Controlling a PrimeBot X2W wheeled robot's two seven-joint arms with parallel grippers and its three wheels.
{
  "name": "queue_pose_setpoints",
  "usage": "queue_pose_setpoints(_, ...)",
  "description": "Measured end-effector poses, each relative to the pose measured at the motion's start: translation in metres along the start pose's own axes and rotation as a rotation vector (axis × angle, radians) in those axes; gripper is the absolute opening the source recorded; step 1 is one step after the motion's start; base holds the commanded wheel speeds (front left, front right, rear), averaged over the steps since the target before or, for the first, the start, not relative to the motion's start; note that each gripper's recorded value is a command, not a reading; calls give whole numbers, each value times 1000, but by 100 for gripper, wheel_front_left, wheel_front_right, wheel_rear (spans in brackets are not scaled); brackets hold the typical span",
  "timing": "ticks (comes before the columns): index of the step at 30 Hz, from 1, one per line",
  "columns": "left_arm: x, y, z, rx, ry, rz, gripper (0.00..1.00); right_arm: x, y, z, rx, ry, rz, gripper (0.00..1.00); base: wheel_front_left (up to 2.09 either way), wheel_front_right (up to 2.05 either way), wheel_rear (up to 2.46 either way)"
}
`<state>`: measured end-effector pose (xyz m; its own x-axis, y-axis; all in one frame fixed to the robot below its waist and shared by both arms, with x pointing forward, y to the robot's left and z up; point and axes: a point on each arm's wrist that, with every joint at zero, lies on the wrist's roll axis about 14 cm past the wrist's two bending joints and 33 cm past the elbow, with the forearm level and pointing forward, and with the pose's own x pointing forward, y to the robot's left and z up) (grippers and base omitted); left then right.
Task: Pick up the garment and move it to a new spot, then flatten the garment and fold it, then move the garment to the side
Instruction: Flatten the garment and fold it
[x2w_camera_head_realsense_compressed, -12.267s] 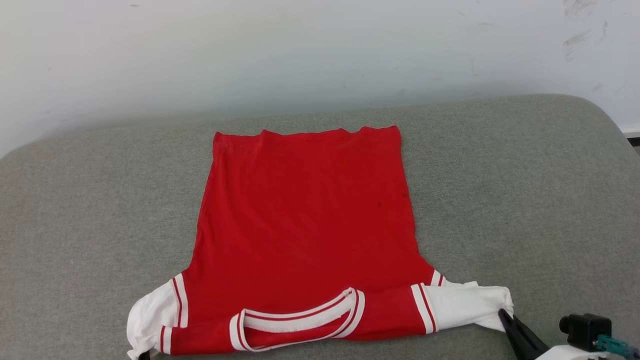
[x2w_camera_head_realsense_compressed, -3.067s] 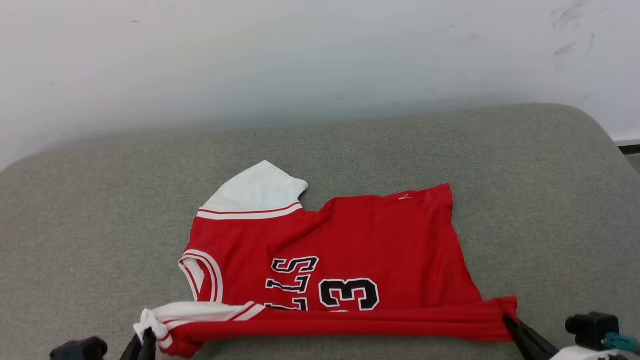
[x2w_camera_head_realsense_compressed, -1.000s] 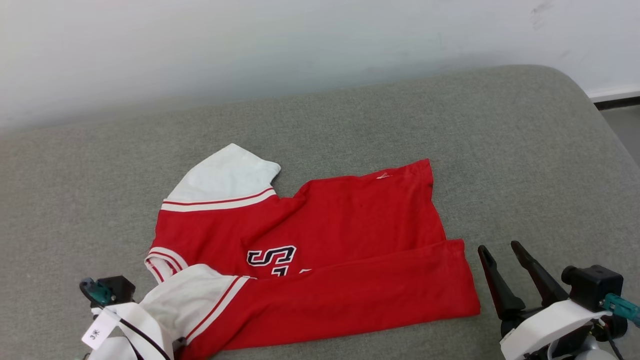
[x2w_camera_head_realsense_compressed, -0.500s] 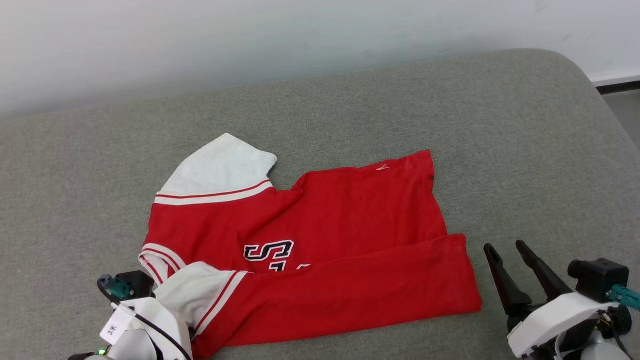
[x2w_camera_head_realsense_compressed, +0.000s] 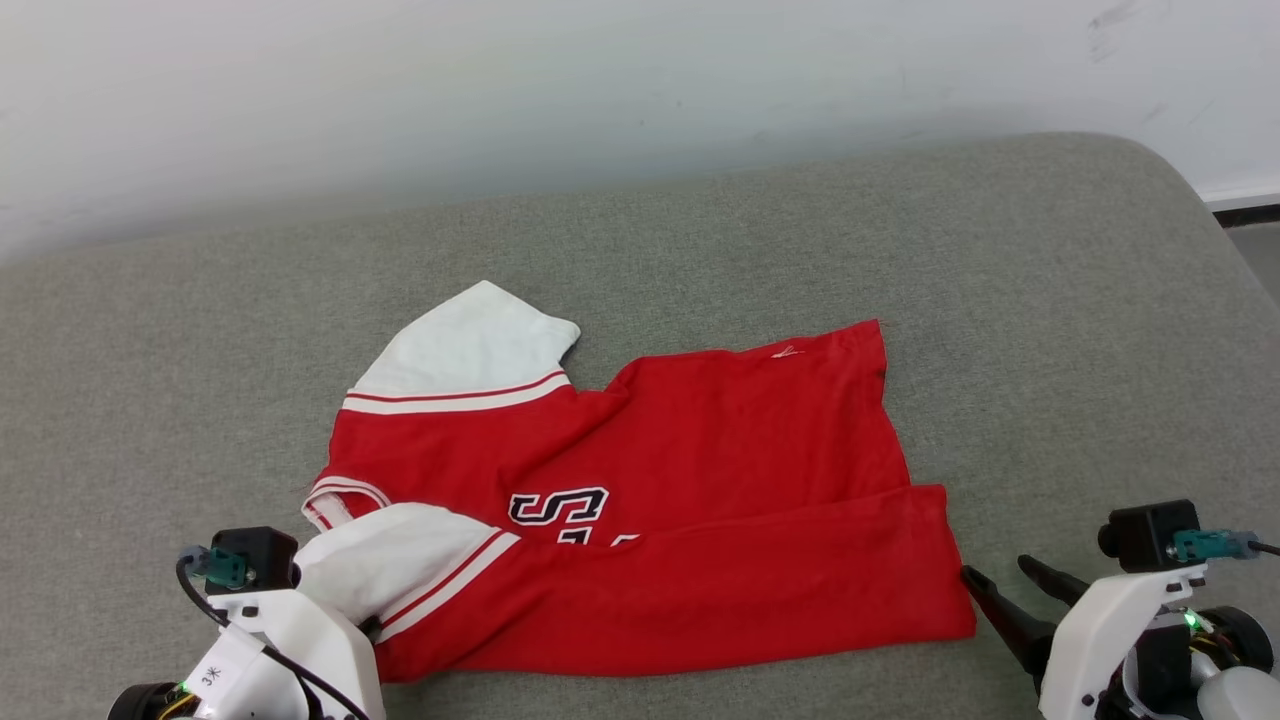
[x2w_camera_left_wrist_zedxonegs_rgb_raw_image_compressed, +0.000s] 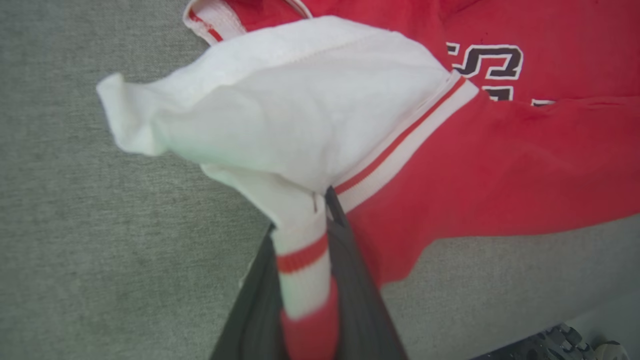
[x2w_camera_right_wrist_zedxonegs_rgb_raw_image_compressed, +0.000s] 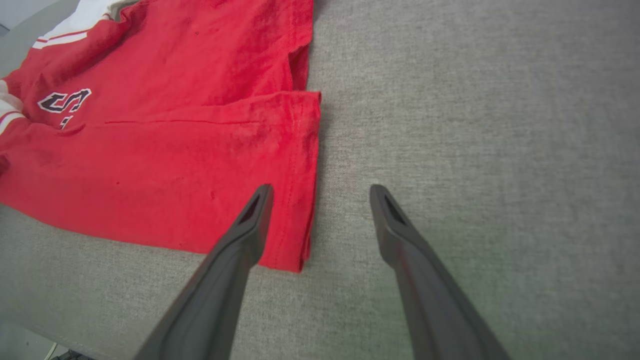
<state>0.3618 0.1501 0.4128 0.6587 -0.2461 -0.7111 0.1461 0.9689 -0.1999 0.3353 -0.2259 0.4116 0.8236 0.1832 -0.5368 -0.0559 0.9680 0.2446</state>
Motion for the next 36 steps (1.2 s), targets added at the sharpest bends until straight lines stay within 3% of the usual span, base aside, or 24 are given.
queue_pose_setpoints(16,11,-8,-3,-15,5,-4,0,38,31,-55,-67,367,120,100,0,0,0)
queue_pose_setpoints(17,11,-8,-3,-17,4,-4,0,39,32,-55,-54,374,125,52,0,0,0)
queue_pose_setpoints(19,11,-9,-2,-18,-2,-5,0,39,33,-55,-48,376,129,0,0,0,0)
queue_pose_setpoints(29,-8,-8,0,-13,-51,1,0,29,43,-36,-51,255,160,0,0,0,0)
queue_pose_setpoints(36,-39,-1,-22,-33,-43,26,0,-1,45,-45,-48,223,167,0,0,0,0)
